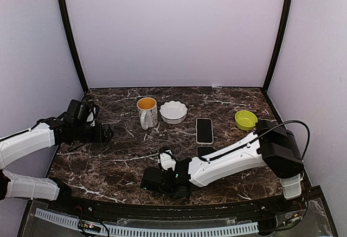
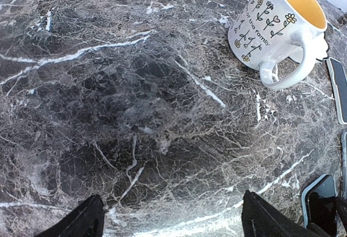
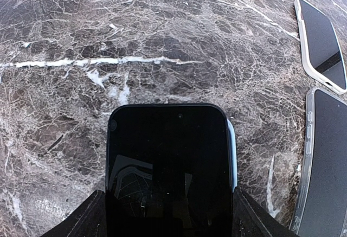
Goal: Put the phone into the phone case
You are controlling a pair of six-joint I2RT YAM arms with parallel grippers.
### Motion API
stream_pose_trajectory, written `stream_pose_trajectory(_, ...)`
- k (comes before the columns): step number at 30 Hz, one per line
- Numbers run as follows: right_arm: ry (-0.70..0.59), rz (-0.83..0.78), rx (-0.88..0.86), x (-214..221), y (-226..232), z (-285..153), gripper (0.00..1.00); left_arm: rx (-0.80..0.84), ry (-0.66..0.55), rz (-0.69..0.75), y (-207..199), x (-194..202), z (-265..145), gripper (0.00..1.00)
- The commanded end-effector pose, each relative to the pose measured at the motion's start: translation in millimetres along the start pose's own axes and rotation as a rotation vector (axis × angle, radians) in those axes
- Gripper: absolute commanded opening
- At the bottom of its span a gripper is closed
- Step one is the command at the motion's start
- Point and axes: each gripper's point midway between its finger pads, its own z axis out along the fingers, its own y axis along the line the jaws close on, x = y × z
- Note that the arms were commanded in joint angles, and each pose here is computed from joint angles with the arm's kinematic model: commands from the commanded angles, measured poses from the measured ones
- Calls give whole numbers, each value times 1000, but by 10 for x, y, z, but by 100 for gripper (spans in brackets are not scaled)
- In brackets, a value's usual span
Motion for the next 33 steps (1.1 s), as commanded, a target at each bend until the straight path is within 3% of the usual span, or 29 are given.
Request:
stream_pose_trajectory(1, -7, -15, 21, -71, -68, -25, 54, 15, -12, 8, -5, -1, -13, 90)
stream_pose_trajectory(10, -29, -22, -4, -256, -52, -182, 86, 20, -4, 8, -12, 12, 2, 90)
stream_pose_trajectory(19, 8, -20, -16, -271, -75, -244, 88, 21, -3, 10, -16, 15, 4, 90)
stream_pose_trajectory(24, 99, -28, -120, -243, -7, -406, 84, 24, -3, 11, -21, 15, 4, 90)
stream_pose_trajectory(29, 141, -9, -262, -190, 194, -603, 58, 38, 5, 13, -45, 29, 15, 90)
stream_pose_trajectory(33, 146, -114, -223, -117, 472, -709, 52, 41, 13, 15, -53, 39, 26, 90)
